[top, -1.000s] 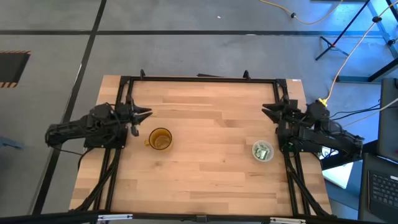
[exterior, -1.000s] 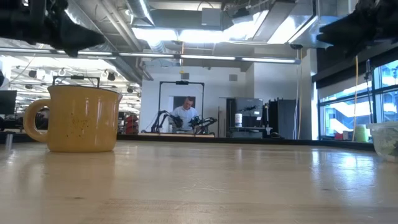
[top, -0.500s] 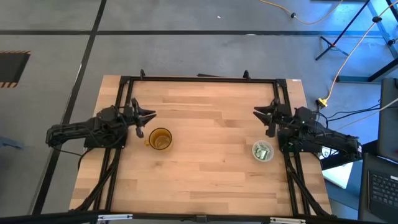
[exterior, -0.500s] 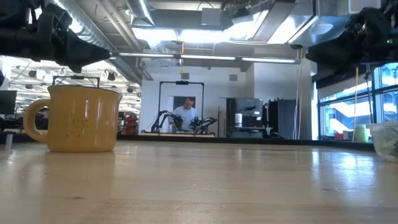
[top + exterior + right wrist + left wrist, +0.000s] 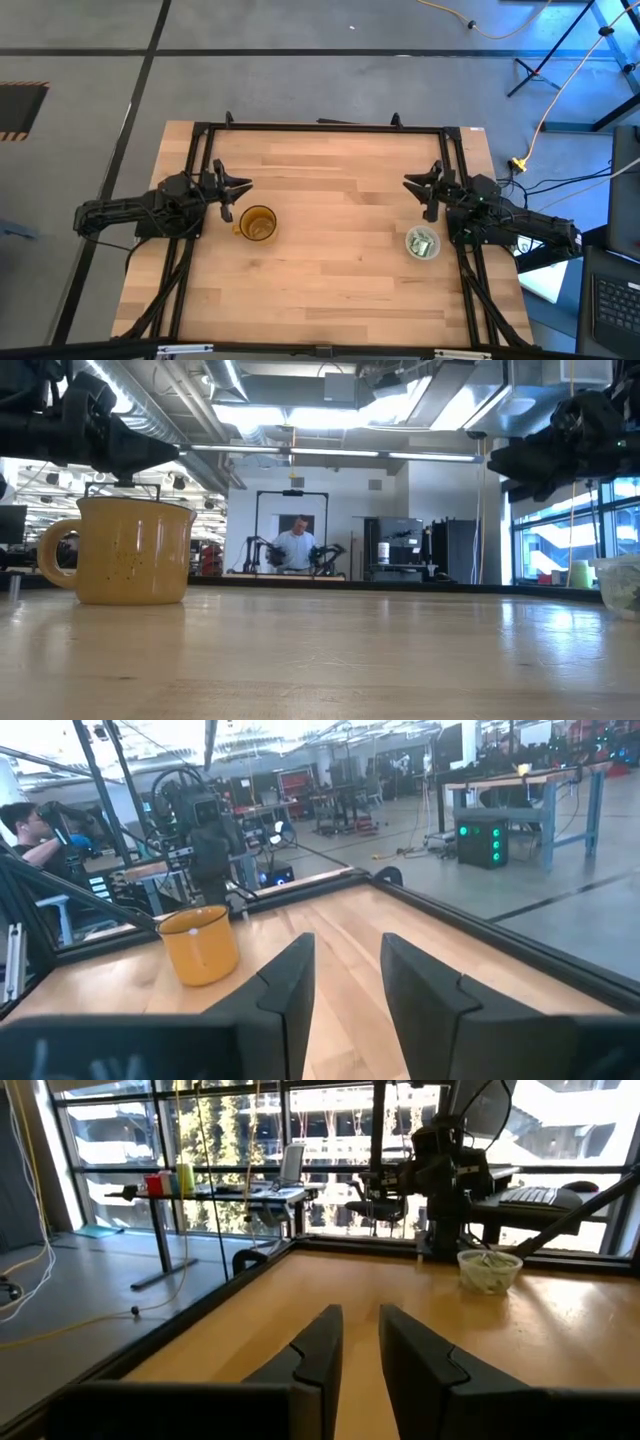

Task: Pick and place Stevia / Truvia into bins
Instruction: Return to Home Position

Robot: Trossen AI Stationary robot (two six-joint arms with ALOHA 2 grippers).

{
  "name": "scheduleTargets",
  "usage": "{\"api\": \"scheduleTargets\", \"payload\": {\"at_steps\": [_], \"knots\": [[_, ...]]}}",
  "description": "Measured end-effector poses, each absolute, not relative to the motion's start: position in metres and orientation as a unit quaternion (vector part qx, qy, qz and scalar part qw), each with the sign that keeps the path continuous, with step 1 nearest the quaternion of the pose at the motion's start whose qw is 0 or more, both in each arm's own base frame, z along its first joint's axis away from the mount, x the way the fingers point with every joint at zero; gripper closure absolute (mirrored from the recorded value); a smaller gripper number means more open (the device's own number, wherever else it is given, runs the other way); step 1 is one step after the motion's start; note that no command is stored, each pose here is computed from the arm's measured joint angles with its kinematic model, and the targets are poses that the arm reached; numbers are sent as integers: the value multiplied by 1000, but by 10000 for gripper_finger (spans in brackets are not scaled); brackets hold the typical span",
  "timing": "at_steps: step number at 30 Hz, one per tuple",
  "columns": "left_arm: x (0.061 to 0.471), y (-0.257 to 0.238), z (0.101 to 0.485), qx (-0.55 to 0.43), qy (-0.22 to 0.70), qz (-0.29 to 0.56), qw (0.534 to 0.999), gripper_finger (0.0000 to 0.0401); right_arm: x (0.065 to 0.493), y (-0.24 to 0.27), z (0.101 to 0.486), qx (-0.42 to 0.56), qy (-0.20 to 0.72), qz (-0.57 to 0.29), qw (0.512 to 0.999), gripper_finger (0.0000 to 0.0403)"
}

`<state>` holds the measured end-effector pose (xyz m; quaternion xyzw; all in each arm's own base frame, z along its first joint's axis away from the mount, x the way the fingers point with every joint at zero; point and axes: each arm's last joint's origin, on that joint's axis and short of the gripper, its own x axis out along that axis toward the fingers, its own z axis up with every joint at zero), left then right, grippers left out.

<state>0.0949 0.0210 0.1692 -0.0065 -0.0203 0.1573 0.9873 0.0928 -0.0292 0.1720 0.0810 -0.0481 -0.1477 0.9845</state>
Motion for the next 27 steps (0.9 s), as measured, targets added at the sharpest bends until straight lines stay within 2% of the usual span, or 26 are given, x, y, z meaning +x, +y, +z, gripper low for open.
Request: {"api": "scheduleTargets", "payload": {"at_steps": [14,18,27], "knots": [[95,21,169,11,-17,157,987,336,93,-29,168,56,-23,-150,987,281],[95,21,169,11,-17,157,987,339,93,-29,168,21,-18,-151,988,281],[95,21,169,11,-17,157,987,336,93,-29,168,34,-20,-151,988,281]]}}
